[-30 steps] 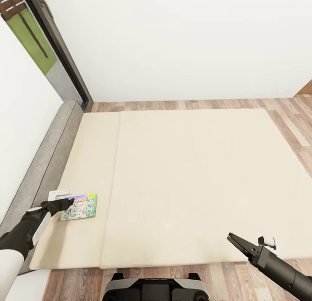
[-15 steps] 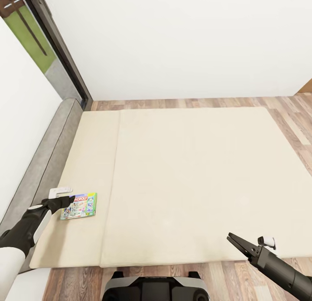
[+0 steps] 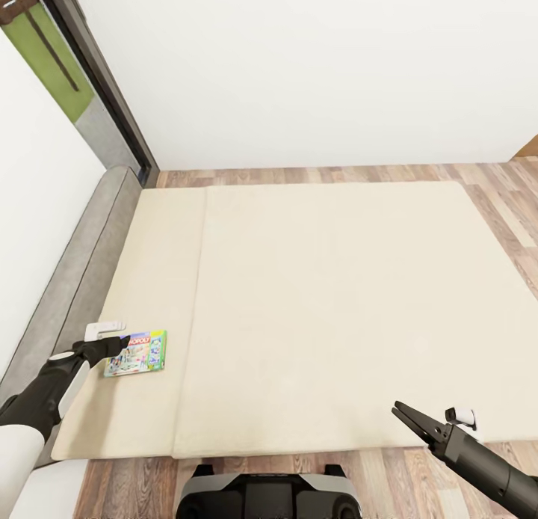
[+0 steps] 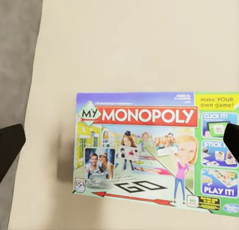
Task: Put all the toys in the child's room - the three board games (two on the bed and one on the table), the two jigsaw puzzles on the table, and the tennis ball on the table - inside the toy box on the table in the child's room.
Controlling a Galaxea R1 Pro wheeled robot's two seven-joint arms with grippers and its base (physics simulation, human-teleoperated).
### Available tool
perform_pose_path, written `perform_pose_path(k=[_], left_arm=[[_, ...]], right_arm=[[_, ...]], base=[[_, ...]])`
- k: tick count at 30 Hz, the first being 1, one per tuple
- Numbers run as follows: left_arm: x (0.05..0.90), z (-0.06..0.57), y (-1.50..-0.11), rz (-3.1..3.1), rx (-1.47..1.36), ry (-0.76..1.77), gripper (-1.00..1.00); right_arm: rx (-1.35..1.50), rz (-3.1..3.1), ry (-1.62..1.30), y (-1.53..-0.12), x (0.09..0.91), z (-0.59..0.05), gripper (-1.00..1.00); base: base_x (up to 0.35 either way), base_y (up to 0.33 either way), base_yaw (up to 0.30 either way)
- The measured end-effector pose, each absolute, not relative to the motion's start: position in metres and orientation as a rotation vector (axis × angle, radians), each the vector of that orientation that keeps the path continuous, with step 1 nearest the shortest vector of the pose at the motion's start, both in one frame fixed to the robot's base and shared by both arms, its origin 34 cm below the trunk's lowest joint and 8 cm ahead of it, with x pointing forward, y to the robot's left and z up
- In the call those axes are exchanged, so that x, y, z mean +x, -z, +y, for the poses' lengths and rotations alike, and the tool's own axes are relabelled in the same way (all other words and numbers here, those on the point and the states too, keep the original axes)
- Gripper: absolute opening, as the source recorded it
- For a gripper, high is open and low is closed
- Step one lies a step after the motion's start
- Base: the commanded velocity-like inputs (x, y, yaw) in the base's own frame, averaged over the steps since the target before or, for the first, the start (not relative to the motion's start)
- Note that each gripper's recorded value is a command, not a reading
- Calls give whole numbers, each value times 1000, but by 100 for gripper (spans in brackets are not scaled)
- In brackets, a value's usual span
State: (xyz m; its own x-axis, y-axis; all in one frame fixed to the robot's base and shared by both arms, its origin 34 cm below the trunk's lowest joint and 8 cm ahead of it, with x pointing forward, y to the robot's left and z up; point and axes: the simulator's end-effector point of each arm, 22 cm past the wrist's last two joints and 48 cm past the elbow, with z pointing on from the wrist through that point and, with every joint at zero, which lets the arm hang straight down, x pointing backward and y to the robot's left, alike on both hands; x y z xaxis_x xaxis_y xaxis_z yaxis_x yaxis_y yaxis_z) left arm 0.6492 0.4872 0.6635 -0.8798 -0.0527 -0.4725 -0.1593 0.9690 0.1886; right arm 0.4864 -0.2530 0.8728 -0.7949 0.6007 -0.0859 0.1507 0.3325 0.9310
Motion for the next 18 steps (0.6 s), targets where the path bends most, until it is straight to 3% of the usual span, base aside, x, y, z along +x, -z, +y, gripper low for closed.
perform_pose_path(k=[18], left_arm=[[641, 486, -648, 2663, -145, -308, 100]], right_arm=[[686, 2208, -1459, -862, 483, -253, 100]], base=[[0, 0, 0]])
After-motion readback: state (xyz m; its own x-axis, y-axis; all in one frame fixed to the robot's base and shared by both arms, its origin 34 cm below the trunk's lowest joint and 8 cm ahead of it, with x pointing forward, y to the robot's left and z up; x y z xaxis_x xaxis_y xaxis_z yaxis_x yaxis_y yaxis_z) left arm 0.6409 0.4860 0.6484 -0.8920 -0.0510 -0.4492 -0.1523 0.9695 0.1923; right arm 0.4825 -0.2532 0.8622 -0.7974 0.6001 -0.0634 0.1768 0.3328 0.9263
